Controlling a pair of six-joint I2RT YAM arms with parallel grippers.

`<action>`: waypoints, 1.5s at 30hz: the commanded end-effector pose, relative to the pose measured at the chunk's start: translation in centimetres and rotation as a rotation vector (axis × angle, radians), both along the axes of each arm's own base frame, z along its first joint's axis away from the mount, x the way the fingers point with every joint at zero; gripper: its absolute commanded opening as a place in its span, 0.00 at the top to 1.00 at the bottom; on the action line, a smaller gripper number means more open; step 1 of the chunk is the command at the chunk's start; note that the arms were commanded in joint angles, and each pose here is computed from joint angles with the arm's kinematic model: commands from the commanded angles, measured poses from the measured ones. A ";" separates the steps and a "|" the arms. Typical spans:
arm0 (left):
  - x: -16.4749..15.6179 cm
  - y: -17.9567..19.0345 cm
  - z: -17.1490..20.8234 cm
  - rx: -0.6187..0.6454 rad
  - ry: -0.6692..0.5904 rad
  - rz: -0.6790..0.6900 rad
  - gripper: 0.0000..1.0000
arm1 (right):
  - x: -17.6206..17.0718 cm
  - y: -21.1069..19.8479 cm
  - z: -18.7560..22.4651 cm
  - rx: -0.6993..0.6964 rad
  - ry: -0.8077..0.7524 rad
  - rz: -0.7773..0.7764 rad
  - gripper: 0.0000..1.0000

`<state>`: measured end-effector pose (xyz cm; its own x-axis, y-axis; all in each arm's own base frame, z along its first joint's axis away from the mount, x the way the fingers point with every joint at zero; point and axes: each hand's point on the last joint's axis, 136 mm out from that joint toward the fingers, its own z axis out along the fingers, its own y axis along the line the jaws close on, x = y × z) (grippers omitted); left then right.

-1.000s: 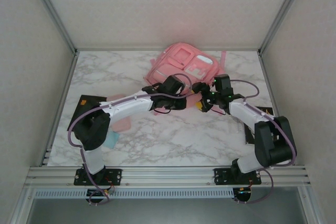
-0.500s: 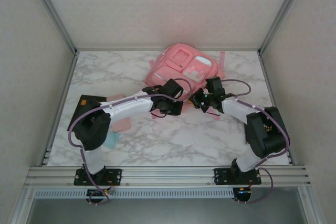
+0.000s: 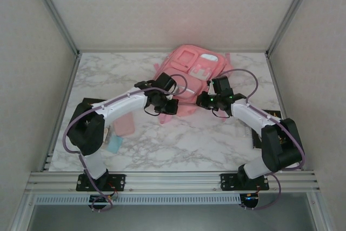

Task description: Pack the student bag

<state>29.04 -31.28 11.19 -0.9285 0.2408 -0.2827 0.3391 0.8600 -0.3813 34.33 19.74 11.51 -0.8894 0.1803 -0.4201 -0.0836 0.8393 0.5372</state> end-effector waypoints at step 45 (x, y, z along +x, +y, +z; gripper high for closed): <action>-2.6 -10.4 3.1 -0.260 0.069 -0.008 1.00 | 0.3 -1.1 -1.5 0.390 0.345 -0.447 0.70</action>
